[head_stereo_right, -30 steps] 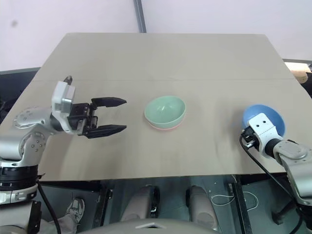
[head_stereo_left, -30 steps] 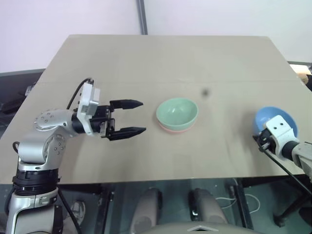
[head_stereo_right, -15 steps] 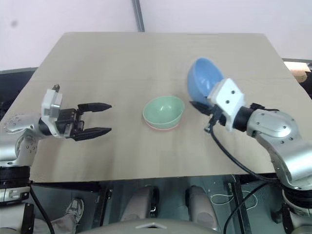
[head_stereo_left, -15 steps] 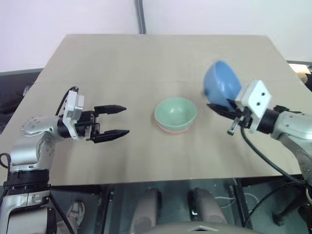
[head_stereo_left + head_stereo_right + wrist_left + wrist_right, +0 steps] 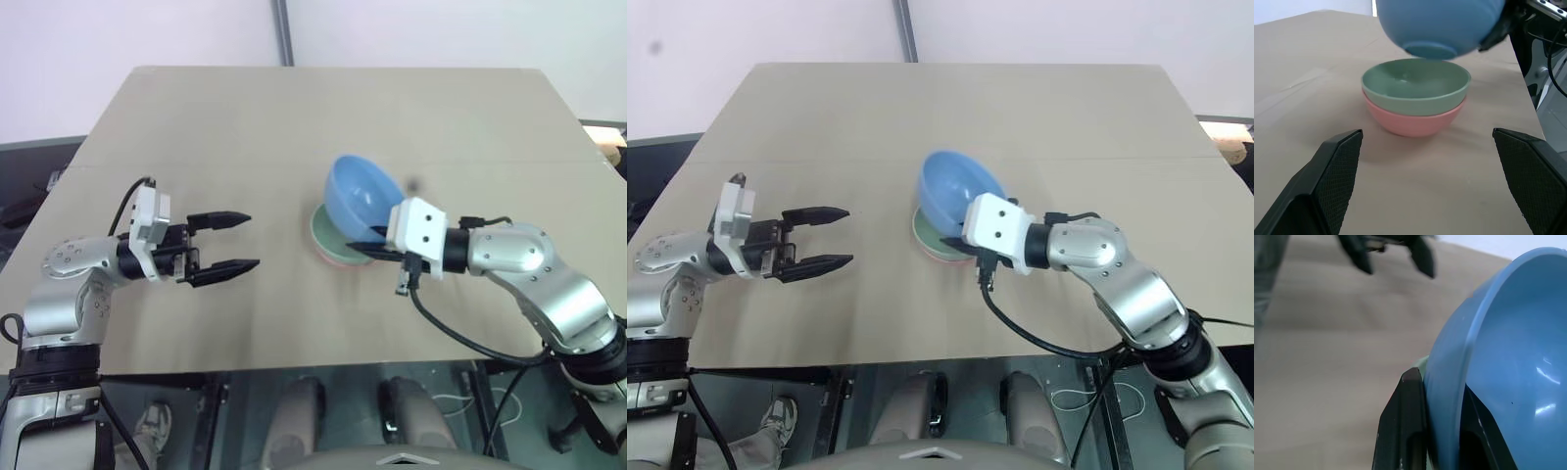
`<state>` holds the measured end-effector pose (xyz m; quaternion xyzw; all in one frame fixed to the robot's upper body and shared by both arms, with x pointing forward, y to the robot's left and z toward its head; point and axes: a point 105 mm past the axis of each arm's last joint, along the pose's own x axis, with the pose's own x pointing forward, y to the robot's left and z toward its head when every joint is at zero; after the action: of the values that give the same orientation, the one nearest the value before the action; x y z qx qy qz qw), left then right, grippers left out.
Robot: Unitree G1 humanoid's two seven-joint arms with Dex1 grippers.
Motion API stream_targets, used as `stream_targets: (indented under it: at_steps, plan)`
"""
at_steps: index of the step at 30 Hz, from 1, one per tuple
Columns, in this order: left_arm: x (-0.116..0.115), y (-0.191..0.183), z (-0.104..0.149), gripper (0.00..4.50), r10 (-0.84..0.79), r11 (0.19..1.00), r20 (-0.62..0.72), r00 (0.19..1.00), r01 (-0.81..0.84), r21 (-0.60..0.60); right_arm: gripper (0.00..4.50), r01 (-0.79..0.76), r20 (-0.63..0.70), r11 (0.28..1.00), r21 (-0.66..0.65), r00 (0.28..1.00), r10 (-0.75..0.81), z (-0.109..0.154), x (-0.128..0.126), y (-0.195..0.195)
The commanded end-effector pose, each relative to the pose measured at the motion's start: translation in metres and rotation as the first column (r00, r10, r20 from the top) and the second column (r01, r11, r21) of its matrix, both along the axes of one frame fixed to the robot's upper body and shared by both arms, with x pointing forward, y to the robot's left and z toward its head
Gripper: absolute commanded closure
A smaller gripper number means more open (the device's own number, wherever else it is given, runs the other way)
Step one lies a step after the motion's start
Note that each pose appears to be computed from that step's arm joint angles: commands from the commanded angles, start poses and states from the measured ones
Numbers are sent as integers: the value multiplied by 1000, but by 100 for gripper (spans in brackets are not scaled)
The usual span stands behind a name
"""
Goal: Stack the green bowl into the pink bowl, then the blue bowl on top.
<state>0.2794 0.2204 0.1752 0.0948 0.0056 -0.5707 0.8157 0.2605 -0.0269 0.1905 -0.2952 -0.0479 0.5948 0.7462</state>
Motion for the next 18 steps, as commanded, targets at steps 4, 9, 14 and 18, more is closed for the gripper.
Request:
stream_targets:
  at_steps: [4, 9, 14, 18]
  plan:
    - [-2, -4, 12, 0, 0, 1000, 54, 999, 1, -13, 448, 20, 39, 1000, -17, 999, -19, 3, 20, 2]
    - [-3, -6, 12, 0, 10, 1000, 57, 998, -8, -24, 174, 33, 86, 999, 12, 996, -34, 10, 21, 2]
    - [0, -8, 14, 0, 53, 997, 67, 996, -50, -56, 35, 30, 60, 996, 83, 998, -35, 23, 7, -3]
    - [-1, -11, 16, 0, 97, 991, 68, 993, -90, -98, 16, 137, -5, 967, 214, 990, -139, 42, 7, -30]
